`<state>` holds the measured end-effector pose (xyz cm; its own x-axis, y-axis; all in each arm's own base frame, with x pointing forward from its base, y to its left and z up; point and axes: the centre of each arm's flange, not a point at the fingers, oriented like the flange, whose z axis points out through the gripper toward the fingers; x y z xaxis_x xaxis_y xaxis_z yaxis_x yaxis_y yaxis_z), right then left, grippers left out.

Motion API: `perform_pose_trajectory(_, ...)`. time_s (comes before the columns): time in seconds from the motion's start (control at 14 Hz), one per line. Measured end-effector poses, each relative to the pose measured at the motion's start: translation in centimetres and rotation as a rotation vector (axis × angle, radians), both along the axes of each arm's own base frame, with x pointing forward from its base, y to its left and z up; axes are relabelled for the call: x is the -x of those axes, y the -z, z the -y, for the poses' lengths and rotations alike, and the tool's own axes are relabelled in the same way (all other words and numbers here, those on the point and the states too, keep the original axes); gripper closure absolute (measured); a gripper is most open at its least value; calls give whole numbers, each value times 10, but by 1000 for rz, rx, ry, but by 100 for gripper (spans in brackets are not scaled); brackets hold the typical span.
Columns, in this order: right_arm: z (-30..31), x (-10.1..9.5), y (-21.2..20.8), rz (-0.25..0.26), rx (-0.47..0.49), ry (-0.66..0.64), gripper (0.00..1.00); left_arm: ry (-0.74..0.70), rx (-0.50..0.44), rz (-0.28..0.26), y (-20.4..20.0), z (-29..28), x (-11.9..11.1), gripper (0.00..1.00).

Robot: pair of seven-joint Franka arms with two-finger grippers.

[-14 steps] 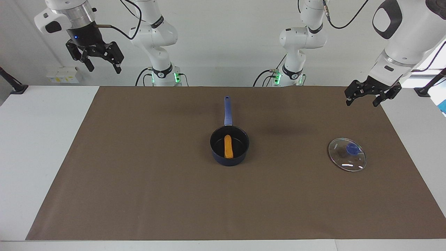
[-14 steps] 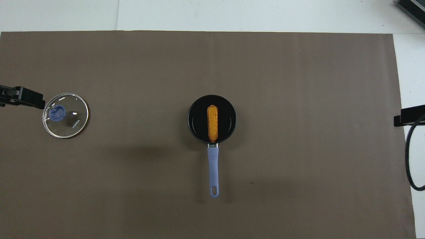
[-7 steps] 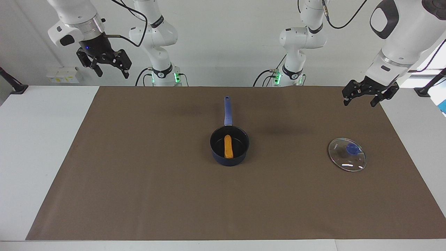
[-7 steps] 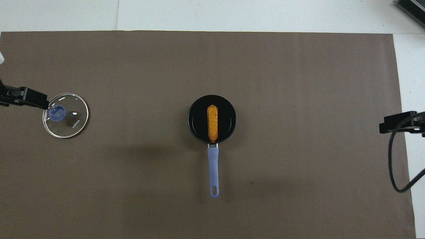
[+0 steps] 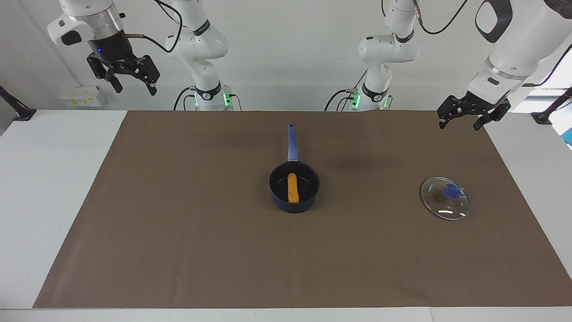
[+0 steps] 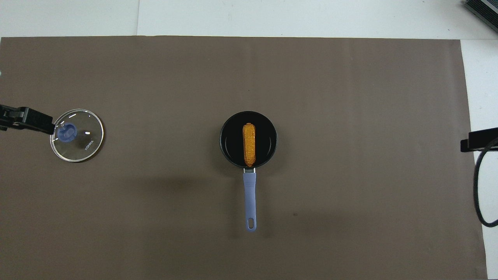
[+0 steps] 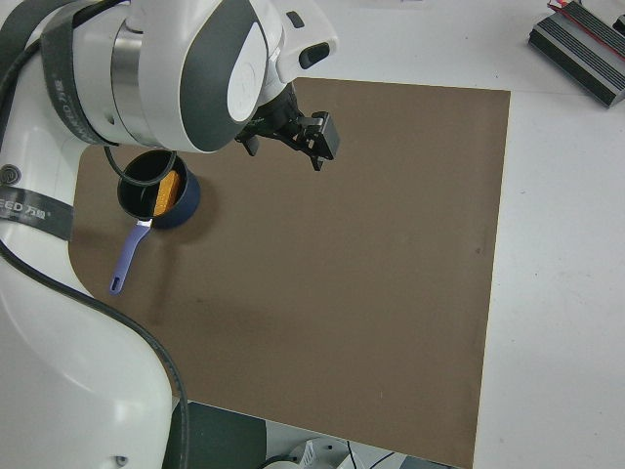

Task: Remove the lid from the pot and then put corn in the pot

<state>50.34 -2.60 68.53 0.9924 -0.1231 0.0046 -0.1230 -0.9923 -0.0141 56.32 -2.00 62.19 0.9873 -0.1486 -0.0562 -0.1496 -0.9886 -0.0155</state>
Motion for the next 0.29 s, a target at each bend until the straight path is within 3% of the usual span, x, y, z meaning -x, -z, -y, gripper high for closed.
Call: perform_pose_trajectory(0.29, 0, 0, 0, 0, 0, -15, 0, 1, 0, -1, 0, 0, 0, 0)
